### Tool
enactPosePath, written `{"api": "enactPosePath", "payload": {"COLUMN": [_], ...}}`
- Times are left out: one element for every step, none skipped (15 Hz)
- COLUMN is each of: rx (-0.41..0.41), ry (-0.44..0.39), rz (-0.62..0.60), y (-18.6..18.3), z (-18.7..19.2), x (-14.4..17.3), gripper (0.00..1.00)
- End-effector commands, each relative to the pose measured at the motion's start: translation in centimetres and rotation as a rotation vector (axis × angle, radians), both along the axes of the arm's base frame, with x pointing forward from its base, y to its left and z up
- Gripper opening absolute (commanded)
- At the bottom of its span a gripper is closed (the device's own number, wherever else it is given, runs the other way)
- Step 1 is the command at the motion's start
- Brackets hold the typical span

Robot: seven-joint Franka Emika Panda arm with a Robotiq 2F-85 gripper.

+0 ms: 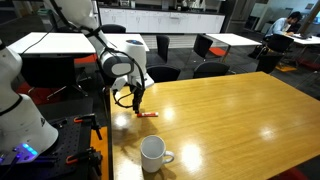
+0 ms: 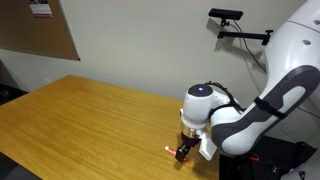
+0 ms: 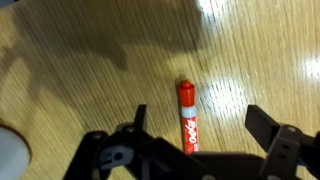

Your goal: Take the marker from the table and put it in the white cup

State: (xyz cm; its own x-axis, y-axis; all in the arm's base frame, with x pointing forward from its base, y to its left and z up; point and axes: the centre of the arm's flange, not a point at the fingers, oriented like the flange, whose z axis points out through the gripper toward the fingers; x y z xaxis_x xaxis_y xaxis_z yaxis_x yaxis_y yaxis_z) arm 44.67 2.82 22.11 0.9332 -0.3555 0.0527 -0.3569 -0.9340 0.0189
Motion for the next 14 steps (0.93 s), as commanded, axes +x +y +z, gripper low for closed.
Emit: {"api": "enactPosePath", "payload": {"rx": [-0.003,-0.002,-0.001,0.005,0.012,0.024,0.03,0.036,0.039,0.041,0.046,0.049,0.051,0.055], "ry": [-0.014,-0.013,-0.014,-0.016,-0.02,-0.024,-0.027,-0.029,-0.032,-0.036,-0.038,-0.04,-0.042,-0.042], "rz": [-0.021,-0.019,-0.016,-0.007,0.0,0.008,0.011,0.015,0.013,0.016,0.021,0.027,0.033,0.042], "y": [0.4,0.4,0.4,0.4,0.4,0.4,0.4,0.4,0.4,0.3,0.2,0.1,0.0,-0.1], "z": [-1.4,-1.6,-2.0,-2.2,-2.4,-2.6,-2.8,-3.0,-3.2,-3.4,-3.5,-3.7,-3.8,-3.9], "x": [1.4,1.5,1.7,1.9,2.1,2.2,2.4,2.5,2.7,2.8,2.9,3.1,3.2,3.3], "gripper": [1.0,1.0,1.0,1.0,1.0,1.0,1.0,1.0,1.0,1.0,1.0,1.0,1.0,1.0]}}
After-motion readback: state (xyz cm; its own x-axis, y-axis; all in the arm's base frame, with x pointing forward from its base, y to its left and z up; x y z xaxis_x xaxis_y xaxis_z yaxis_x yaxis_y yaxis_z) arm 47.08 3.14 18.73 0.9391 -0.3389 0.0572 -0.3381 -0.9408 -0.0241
